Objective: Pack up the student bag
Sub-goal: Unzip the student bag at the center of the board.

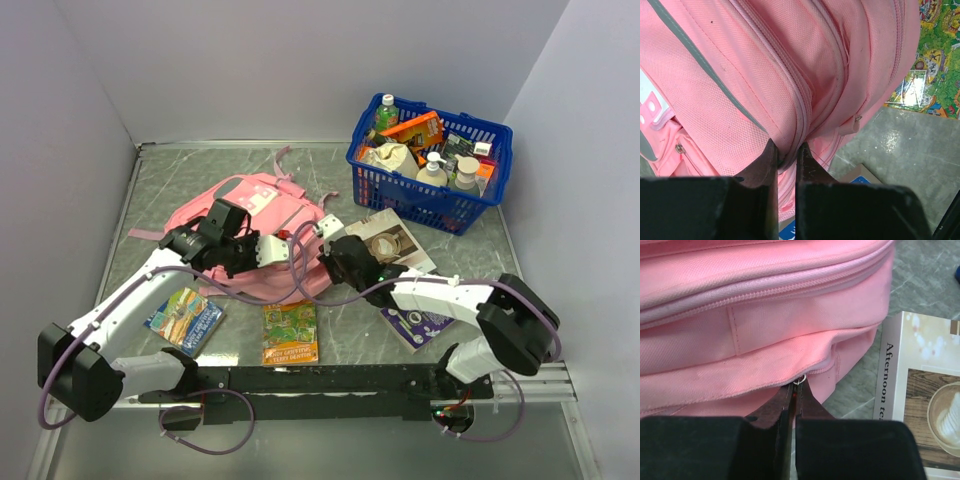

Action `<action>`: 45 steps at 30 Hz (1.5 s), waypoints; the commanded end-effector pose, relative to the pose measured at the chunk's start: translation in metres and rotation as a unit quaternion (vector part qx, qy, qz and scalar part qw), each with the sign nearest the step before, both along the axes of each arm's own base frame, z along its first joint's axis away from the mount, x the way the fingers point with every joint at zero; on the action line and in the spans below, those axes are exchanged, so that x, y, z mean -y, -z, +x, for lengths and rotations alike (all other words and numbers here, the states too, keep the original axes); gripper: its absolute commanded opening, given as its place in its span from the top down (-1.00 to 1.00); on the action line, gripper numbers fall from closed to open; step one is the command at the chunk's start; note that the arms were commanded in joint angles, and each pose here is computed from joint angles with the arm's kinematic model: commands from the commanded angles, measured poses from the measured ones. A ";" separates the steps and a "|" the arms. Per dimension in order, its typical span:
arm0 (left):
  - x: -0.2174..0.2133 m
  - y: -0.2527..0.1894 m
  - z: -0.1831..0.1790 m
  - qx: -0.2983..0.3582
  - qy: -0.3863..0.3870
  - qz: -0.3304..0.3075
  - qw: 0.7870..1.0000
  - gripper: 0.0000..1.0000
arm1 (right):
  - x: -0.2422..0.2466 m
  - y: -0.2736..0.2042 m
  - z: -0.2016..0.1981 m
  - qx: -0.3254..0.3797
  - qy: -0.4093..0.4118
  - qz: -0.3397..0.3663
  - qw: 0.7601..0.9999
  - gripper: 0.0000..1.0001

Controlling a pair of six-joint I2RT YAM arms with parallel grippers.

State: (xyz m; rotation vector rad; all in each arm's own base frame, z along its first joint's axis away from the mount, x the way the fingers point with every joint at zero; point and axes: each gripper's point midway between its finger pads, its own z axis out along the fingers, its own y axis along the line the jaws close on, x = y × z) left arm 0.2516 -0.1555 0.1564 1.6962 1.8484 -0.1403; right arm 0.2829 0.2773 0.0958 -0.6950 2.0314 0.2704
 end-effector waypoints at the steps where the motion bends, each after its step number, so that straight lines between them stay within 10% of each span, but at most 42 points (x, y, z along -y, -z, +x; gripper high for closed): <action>1: 0.020 -0.038 0.017 0.055 -0.001 -0.061 0.997 0.99 | -0.008 -0.042 -0.016 0.020 -0.032 0.083 0.996 1.00; 27: 0.041 -0.046 0.030 -0.022 -0.172 -0.180 0.968 0.99 | -0.080 -0.115 -0.134 -0.072 -0.206 0.183 0.958 1.00; 37: 0.043 -0.080 0.035 -0.053 -0.220 -0.244 0.943 0.99 | -0.009 -0.025 -0.121 -0.121 -0.056 0.099 0.986 1.00; 45: 0.042 -0.055 0.040 -0.065 -0.255 -0.238 0.935 0.99 | -0.095 -0.110 -0.127 -0.120 -0.166 0.184 0.961 1.00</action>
